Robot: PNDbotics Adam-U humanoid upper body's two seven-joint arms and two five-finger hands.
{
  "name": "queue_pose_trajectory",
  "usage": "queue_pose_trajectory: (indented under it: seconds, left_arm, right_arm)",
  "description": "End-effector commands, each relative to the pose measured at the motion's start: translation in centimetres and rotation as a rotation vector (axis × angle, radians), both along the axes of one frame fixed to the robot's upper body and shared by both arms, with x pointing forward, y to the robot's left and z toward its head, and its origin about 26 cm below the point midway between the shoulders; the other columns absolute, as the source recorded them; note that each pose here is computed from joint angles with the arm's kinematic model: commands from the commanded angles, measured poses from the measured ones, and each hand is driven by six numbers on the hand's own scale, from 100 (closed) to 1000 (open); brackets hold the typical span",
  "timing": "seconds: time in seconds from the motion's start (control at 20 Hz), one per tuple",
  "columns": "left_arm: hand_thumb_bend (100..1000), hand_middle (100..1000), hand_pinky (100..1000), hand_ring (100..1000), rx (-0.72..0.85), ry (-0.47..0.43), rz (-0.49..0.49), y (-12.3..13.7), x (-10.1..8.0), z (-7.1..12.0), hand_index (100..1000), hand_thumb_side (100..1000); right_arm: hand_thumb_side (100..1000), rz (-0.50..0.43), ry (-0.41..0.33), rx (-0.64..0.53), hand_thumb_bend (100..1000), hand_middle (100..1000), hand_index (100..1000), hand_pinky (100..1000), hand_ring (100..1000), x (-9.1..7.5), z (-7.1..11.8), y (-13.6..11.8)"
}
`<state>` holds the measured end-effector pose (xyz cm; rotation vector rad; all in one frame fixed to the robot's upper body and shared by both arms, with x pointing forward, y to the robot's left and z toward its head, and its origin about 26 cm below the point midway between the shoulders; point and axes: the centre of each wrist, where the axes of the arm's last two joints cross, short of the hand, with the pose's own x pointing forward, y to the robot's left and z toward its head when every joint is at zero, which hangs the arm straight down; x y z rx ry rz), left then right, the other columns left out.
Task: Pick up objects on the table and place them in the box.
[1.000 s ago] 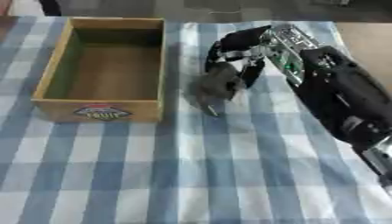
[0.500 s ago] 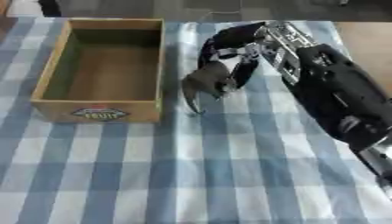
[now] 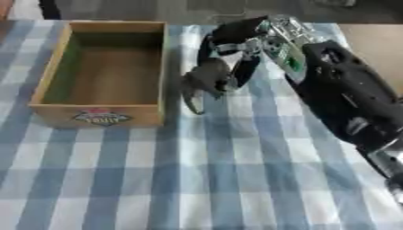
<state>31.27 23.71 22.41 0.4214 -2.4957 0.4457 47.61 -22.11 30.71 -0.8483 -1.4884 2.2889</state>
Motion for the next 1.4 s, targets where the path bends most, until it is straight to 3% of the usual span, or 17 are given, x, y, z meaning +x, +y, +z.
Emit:
queue_pose_trajectory:
  seconds: [0.05, 0.75, 0.8, 0.85, 1.4]
  left_arm:
    - [100, 790, 794, 834, 0.012, -0.029, -0.006, 0.1, -0.3, 0.7, 673, 621]
    - [100, 789, 790, 834, 0.008, -0.024, -0.011, 0.0, -0.3, 0.6, 674, 620]
    - [100, 789, 790, 834, 0.008, -0.024, -0.012, -0.1, -0.3, 0.6, 674, 622]
    - [100, 789, 790, 834, 0.007, -0.024, -0.012, -0.1, -0.3, 0.6, 674, 620]
    - [100, 788, 788, 834, 0.004, -0.024, -0.028, -0.3, -0.3, 0.5, 674, 619]
  right_arm:
    - [216, 0.038, -0.044, -0.043, 100, 501, 305, 782, 780, -0.9, 3.2, -0.1]
    - [205, -0.006, -0.103, 0.08, 100, 433, 280, 749, 762, -2.1, 6.2, 2.4]
    - [244, -0.012, -0.107, 0.088, 100, 432, 279, 747, 762, -2.1, 6.4, 2.8]
    - [205, -0.017, -0.11, 0.092, 100, 431, 282, 745, 761, -2.1, 6.5, 3.1]
    - [202, -0.08, -0.135, 0.165, 100, 411, 273, 704, 761, -1.9, 7.6, 7.1]
